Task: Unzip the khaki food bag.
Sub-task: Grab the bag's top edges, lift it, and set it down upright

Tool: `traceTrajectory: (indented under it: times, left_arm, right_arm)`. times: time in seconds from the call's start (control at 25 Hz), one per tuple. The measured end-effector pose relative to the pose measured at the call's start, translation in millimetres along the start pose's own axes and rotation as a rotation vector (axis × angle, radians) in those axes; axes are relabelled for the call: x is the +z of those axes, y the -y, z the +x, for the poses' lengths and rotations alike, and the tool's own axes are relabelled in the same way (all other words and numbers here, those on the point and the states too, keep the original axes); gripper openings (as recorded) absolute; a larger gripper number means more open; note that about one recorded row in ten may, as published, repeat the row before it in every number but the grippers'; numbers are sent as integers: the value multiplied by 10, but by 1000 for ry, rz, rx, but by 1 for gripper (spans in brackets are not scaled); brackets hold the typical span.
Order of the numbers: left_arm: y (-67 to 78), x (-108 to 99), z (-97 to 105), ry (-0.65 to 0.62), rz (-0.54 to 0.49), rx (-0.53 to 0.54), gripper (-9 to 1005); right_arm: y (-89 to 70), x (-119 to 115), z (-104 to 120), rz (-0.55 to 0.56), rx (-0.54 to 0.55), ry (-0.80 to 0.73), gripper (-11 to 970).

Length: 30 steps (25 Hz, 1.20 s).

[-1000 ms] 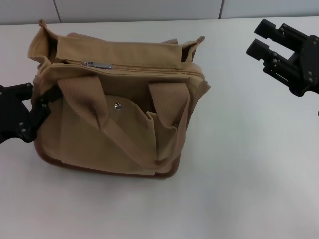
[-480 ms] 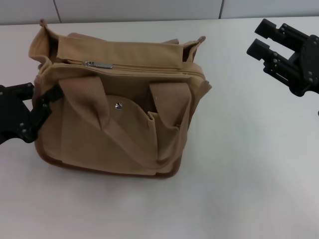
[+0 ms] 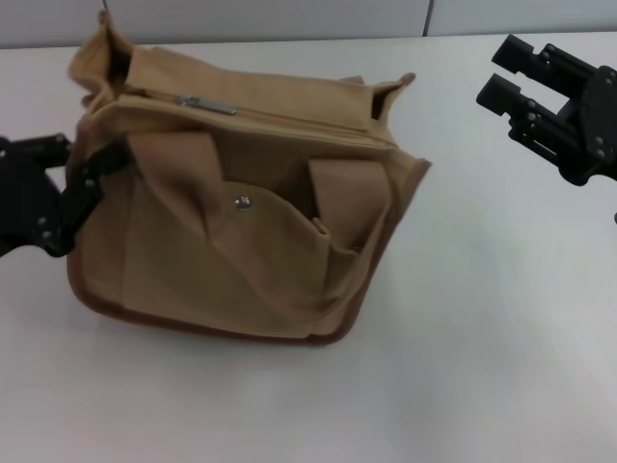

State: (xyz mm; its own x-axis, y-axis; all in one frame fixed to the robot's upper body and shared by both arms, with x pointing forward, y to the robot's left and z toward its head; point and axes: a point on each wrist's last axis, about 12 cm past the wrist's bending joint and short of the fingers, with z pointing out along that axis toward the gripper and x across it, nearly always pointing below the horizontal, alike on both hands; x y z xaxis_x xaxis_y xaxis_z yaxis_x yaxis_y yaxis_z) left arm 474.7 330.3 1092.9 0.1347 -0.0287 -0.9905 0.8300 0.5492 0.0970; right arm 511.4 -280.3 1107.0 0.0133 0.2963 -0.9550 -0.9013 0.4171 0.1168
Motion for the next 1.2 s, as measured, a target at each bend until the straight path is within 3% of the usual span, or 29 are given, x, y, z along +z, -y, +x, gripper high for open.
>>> traceTrajectory:
  times: [0.44, 0.8, 1.12, 1.2]
  left_arm:
    - [-227, 508, -382, 96, 189, 59, 47]
    - [-262, 588, -453, 93, 224, 87, 48]
    - [-243, 709, -536, 96, 306, 115, 47]
    - [-242, 725, -542, 98, 311, 117, 48]
  right_arm:
    - [13, 111, -30, -43, -10, 8, 525]
    - [26, 174, -40, -60, -15, 6, 524]
    - [68, 383, 61, -72, -68, -43, 523]
    - [76, 456, 83, -85, -68, -55, 478]
